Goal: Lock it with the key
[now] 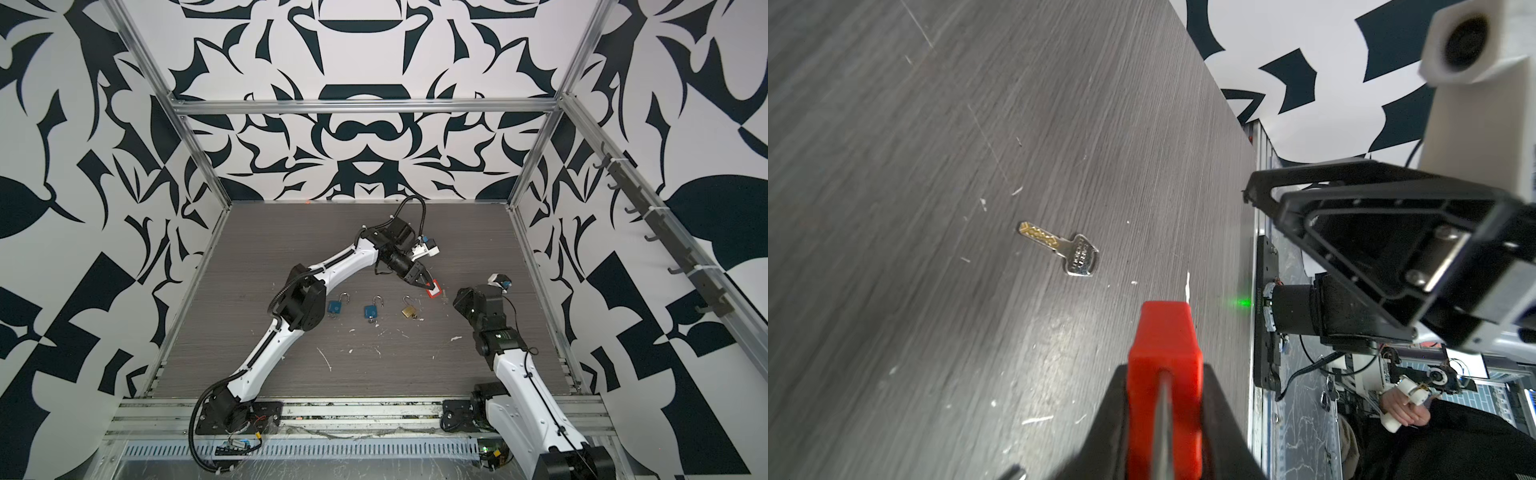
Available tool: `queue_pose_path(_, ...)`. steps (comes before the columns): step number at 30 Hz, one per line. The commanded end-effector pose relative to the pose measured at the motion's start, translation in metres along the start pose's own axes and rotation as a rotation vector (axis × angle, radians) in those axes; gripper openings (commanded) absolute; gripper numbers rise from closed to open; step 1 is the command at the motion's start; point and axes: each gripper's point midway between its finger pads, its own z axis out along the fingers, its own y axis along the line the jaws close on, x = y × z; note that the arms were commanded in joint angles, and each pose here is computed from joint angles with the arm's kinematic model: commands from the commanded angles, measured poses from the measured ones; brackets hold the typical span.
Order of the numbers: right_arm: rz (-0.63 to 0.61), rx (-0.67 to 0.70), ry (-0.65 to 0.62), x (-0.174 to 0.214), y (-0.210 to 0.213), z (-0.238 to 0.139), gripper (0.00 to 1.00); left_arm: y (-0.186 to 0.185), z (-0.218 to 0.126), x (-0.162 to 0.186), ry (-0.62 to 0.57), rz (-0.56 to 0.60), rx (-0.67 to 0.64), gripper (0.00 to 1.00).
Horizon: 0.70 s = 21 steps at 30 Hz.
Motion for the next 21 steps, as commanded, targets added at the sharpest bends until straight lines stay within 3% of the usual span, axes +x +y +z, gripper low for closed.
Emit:
queue_pose_path(1,-0.015,-0.065,-0.039,-0.017,0.022,-0.007,0.43,0.013,0.026,0.021,0.066,-0.032,0.004,0.0)
queue_pose_path(9,-0.013,-0.087,-0.013,-0.013,0.025,-0.003,0.43,0.029,0.042,0.017,0.047,-0.037,-0.035,0.0)
queue_pose_path(11,-0.009,-0.097,-0.005,-0.011,0.026,-0.002,0.43,0.032,0.043,0.015,0.042,-0.04,-0.05,0.29)
queue_pose_path(13,-0.008,-0.102,-0.001,-0.009,0.027,-0.002,0.43,0.035,0.042,0.012,0.031,-0.036,-0.072,0.48)
queue_pose_path(15,-0.009,-0.112,0.004,-0.007,0.027,-0.001,0.43,0.036,0.039,0.006,0.013,-0.019,-0.106,0.58)
queue_pose_path(21,-0.037,-0.141,0.042,-0.002,0.034,0.003,0.43,0.028,0.007,-0.032,-0.086,0.077,-0.227,0.74)
